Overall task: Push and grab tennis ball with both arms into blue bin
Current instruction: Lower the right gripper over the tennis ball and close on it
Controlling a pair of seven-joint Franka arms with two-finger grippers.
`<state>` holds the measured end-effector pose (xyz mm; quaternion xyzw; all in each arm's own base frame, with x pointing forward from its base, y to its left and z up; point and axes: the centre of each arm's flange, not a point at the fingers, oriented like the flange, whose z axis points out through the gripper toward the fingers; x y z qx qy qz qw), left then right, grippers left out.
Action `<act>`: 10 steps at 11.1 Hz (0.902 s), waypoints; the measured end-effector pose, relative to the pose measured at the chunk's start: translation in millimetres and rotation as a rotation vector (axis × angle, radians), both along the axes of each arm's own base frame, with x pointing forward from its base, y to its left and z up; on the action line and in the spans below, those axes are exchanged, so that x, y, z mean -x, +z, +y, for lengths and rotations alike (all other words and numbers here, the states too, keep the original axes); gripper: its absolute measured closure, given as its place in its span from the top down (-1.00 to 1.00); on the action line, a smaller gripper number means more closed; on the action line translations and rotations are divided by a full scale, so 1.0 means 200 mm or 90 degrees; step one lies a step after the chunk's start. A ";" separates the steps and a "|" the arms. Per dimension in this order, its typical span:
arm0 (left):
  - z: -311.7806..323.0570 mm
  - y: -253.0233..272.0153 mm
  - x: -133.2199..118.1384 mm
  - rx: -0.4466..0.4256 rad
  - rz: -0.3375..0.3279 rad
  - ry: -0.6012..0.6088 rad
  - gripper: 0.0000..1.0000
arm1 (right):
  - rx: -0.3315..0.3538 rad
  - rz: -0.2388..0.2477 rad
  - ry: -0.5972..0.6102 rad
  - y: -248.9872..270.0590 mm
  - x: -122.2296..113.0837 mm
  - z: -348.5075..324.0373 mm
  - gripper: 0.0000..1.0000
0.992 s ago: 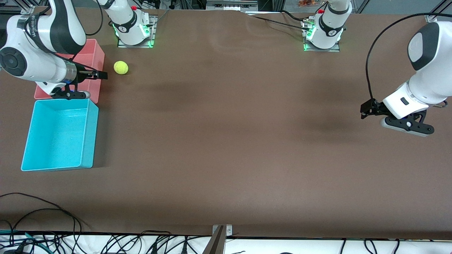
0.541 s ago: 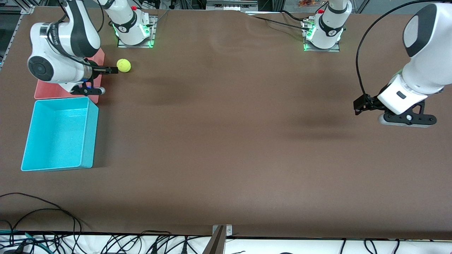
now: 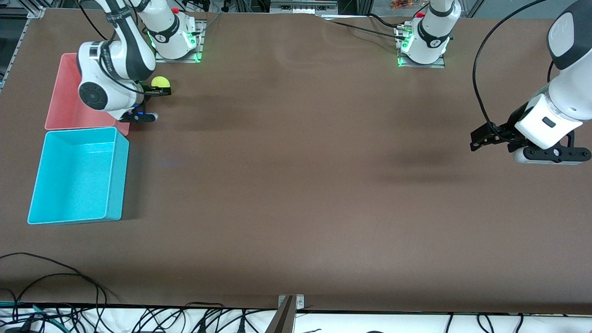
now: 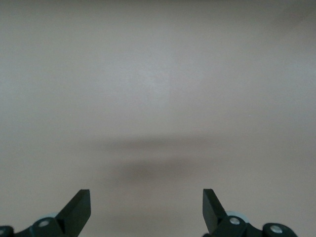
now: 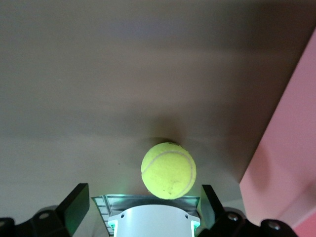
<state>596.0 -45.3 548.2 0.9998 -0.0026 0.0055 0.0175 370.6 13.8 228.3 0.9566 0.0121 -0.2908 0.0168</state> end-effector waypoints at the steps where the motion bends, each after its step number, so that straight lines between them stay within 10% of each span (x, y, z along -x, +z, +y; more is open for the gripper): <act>1: -0.01 0.02 0.01 -0.001 0.005 -0.002 1.00 | 0.000 0.004 0.000 -0.05 0.06 0.00 1.00; 10: -0.12 0.14 0.08 -0.021 0.020 -0.031 1.00 | 0.022 -0.012 0.064 -0.23 0.27 -0.03 1.00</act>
